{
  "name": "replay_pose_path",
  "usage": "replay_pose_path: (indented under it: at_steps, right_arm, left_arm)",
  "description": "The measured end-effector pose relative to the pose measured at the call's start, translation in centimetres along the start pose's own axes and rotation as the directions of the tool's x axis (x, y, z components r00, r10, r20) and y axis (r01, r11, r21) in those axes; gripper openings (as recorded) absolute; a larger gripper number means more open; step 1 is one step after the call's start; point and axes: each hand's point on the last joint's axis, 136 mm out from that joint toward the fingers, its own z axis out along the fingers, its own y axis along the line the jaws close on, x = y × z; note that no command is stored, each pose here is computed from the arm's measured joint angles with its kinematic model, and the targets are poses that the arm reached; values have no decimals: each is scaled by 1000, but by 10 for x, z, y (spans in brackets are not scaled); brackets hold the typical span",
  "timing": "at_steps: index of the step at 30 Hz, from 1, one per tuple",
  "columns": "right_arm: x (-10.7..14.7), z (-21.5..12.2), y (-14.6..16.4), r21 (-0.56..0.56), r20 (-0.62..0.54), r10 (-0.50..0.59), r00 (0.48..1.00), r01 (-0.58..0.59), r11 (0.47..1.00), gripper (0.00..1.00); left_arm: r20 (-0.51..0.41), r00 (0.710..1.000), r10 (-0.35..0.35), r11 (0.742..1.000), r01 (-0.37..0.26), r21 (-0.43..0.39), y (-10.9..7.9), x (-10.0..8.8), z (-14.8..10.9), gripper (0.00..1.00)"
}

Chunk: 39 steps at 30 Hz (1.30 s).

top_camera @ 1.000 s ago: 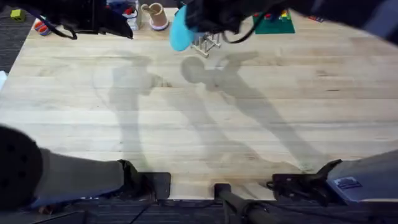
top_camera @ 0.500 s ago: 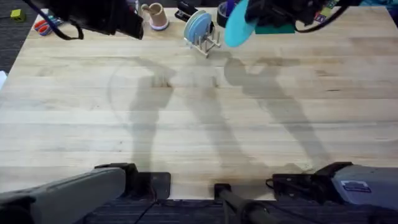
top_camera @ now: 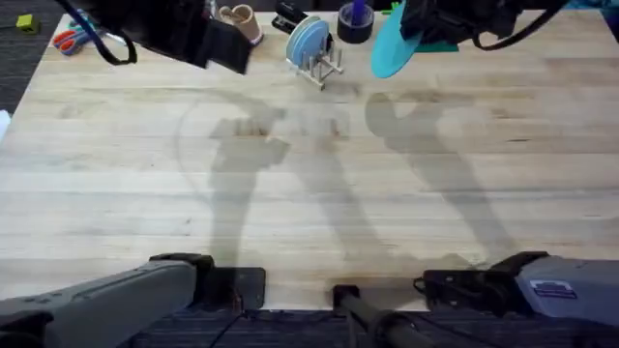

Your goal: Pick up the plates from the table one by one and place each into a slot on the dish rack.

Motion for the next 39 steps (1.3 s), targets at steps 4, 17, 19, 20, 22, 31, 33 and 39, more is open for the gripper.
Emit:
replay_pose_path:
  at_steps: [4, 17, 19, 20, 22, 31, 33, 39]
  right_arm:
    - [1, -4, -4, 25, -2, -1, 1000, 1, 1000, 31]
    - [-21, -46, 14, 102, 101, -84, 991, 74, 992, 31]
    - [-26, -47, 23, 102, 112, -100, 989, 88, 991, 31]
    - [-28, -46, 27, 102, 114, -106, 988, 94, 990, 31]
    - [-31, -40, 33, 108, 106, -114, 988, 103, 989, 31]
    - [-43, -9, 47, 136, 95, -67, 993, 54, 989, 31]
    - [-44, -6, 47, 144, 97, -46, 994, 32, 989, 31]
    - [-44, -3, 46, 144, 113, 42, 993, -59, 988, 31]
  left_arm:
    - [-2, 1000, -4, 1000, 4, -7, 1, 0, 0, 996]
    - [4, 1000, -3, 1000, 3, -13, 2, -1, 0, 995]
    - [4, 1000, -3, 1000, 3, -14, 2, -1, 0, 995]
    - [4, 1000, -3, 1000, 3, -14, 3, -1, 0, 995]
    - [4, 1000, -3, 1000, 3, -14, 3, -1, 0, 995]
    - [8, 1000, -2, 1000, 2, -16, 3, -2, 0, 994]
    - [15, 1000, -1, 1000, 1, -18, 4, -4, 0, 993]
    - [37, 999, 3, 1000, -3, -25, 5, -9, 0, 993]
